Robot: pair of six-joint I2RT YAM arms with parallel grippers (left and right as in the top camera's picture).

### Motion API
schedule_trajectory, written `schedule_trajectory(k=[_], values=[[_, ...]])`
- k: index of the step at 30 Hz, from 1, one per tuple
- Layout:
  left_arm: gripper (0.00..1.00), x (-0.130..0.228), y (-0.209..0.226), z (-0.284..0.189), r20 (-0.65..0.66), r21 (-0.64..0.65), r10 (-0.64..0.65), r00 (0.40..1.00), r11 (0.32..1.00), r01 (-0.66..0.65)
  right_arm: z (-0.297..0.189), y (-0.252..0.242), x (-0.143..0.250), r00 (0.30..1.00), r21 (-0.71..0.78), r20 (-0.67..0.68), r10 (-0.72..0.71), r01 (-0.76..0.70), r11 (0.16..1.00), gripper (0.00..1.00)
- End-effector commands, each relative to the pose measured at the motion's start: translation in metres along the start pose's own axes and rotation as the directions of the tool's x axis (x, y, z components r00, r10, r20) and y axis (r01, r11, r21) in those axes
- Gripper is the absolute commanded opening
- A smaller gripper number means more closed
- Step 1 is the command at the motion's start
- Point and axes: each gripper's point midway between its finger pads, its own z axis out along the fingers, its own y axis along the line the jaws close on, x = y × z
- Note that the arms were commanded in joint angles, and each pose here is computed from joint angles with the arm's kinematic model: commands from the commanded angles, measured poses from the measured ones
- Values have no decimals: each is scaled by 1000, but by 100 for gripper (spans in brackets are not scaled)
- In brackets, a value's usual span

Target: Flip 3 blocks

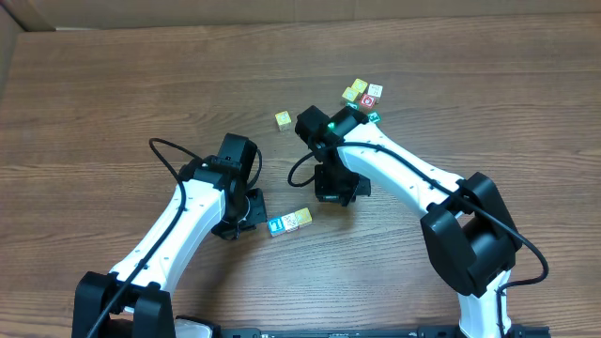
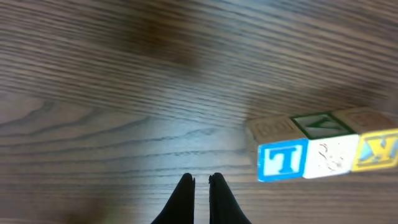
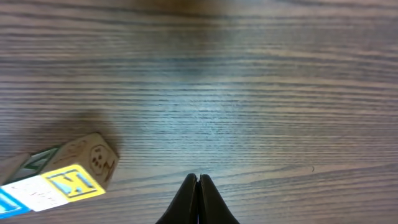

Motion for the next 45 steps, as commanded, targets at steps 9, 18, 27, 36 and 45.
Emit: schedule_trajectory(k=[9,18,27,36,45], values=[[4,22,16,20,-47,-73,-167,985,984,163,-6,17,-10,998,-93,56,9,-4,996,4],[4,35,6,43,-76,7,-178,981,984,179,3,16,-9,999,-91,52,9,-4,996,10],[4,26,0,55,-25,57,-171,985,983,173,2,29,2,1000,-164,-9,-1,0,986,4],[4,23,-2,55,-14,65,-170,985,983,171,20,38,17,999,-171,-28,-31,26,985,4],[4,22,-3,54,-6,71,-136,991,988,137,31,53,14,998,-219,16,-59,61,974,4]])
